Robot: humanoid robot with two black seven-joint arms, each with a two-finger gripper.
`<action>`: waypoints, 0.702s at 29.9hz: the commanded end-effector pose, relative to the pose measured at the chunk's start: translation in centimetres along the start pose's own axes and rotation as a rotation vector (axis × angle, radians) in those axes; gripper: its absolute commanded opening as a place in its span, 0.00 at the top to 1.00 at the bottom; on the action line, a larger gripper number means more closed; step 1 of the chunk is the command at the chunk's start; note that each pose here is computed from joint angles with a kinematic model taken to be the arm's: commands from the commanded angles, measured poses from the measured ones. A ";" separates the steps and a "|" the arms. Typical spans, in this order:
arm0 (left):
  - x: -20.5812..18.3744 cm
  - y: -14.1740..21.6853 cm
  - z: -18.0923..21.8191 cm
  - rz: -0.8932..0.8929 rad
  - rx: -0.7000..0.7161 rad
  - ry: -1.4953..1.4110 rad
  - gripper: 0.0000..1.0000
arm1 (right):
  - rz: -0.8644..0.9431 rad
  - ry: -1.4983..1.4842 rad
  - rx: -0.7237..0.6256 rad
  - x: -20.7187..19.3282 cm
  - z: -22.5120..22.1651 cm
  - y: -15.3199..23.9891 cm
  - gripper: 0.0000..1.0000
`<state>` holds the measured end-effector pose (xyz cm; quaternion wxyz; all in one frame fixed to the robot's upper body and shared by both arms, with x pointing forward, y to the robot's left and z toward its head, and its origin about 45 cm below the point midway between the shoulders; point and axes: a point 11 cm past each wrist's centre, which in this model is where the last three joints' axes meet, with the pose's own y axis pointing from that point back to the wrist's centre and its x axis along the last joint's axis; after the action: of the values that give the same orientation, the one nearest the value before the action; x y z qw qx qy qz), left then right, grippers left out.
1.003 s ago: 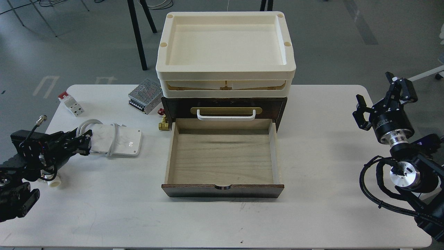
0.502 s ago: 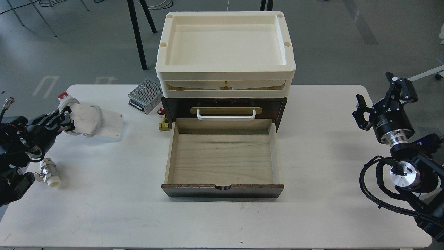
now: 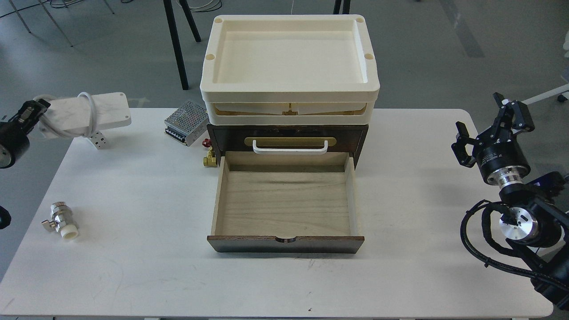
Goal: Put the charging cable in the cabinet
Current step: 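Lift the cable with the left gripper up and away from the table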
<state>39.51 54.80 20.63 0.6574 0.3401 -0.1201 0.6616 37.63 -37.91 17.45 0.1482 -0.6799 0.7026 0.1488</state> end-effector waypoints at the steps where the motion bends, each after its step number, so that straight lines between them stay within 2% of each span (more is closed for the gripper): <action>1: 0.8 -0.7 2.4 -0.012 -0.068 0.130 0.96 | 0.000 -0.001 0.000 0.0 0.0 0.0 0.01; 8: 3.1 -2.2 10.1 -0.053 -0.267 0.312 0.96 | 0.001 0.000 0.000 0.0 0.0 0.0 0.01; 14: 4.3 -2.7 15.4 -0.083 -0.377 0.327 0.95 | 0.001 0.002 0.000 0.0 0.0 0.0 0.01; 21: 0.9 -3.1 20.6 -0.234 -0.473 0.258 0.93 | 0.000 0.003 -0.003 0.0 0.1 0.0 0.01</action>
<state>47.91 46.41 34.59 0.7725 0.0993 -0.1294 0.6137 37.62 -37.87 17.39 0.1470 -0.6799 0.7028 0.1490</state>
